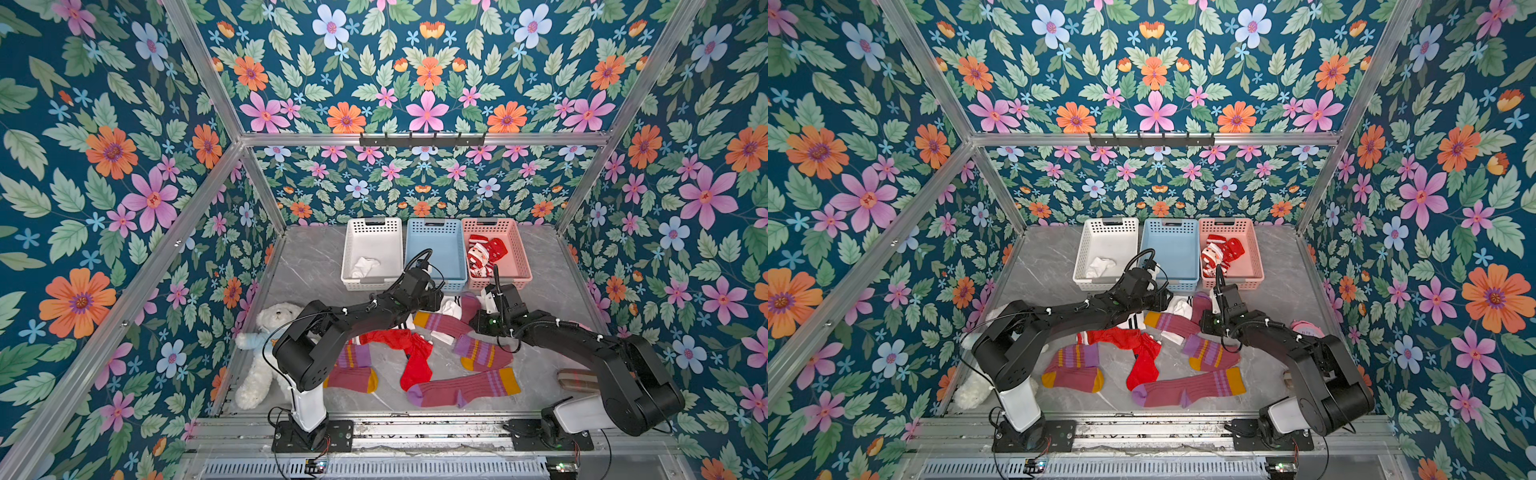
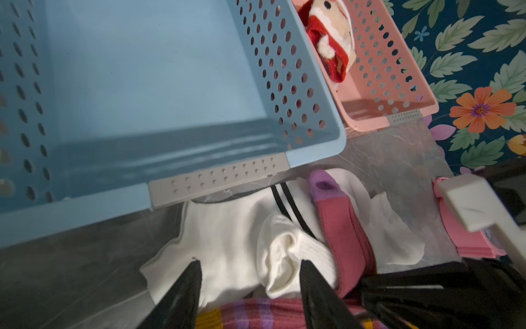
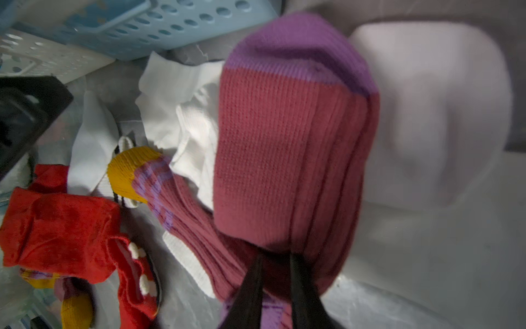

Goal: Sort the socks into the basket by color
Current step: Adjust the sock at the center of the board, then pick up the sock at the center of the board.

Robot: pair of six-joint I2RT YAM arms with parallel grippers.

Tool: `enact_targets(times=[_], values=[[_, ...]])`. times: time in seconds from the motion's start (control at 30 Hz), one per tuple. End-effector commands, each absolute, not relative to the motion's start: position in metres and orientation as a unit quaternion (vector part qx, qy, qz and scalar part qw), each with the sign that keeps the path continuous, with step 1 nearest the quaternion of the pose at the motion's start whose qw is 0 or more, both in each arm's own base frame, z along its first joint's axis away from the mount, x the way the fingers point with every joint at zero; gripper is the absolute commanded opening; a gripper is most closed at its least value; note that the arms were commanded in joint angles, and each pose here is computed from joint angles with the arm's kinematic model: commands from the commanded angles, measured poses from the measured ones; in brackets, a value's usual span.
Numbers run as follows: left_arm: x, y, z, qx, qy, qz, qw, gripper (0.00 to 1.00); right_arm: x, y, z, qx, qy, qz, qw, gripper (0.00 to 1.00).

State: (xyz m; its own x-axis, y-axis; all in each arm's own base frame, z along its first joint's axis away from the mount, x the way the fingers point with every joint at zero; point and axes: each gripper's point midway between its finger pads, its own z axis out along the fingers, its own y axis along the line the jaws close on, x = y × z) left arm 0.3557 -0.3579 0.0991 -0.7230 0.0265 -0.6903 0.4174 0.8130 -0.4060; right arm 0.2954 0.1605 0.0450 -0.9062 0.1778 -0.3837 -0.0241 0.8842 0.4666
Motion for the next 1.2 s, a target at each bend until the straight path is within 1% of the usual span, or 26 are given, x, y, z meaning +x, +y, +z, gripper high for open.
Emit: enact_targets(times=[0.0, 0.3, 0.37, 0.57, 0.77, 0.87, 0.97, 1.13, 1.17], values=[[0.355, -0.369, 0.101, 0.14, 0.879, -0.29, 0.351, 0.59, 0.289, 0.154, 0.04, 0.059, 0.95, 0.226, 0.208, 0.21], [0.35, -0.384, 0.085, 0.16, 0.886, -0.287, 0.328, 0.58, 0.277, 0.148, 0.051, 0.063, 0.95, 0.223, 0.209, 0.21], [0.348, -0.385, 0.081, 0.164, 0.888, -0.283, 0.322, 0.58, 0.274, 0.144, 0.055, 0.065, 0.948, 0.22, 0.219, 0.21], [0.337, -0.391, 0.07, 0.176, 0.893, -0.282, 0.304, 0.55, 0.278, 0.138, 0.074, 0.066, 0.941, 0.213, 0.253, 0.24], [0.326, -0.398, 0.06, 0.185, 0.896, -0.281, 0.289, 0.51, 0.282, 0.137, 0.08, 0.068, 0.938, 0.214, 0.264, 0.25], [0.323, -0.4, 0.055, 0.188, 0.898, -0.281, 0.281, 0.4, 0.281, 0.137, 0.08, 0.068, 0.938, 0.215, 0.264, 0.25], [0.322, -0.4, 0.052, 0.187, 0.9, -0.277, 0.279, 0.35, 0.278, 0.135, 0.081, 0.07, 0.938, 0.213, 0.266, 0.25], [0.323, -0.399, 0.057, 0.188, 0.899, -0.274, 0.285, 0.11, 0.277, 0.132, 0.088, 0.072, 0.934, 0.213, 0.279, 0.25], [0.323, -0.399, 0.059, 0.188, 0.898, -0.274, 0.287, 0.04, 0.277, 0.131, 0.089, 0.073, 0.933, 0.212, 0.281, 0.25]])
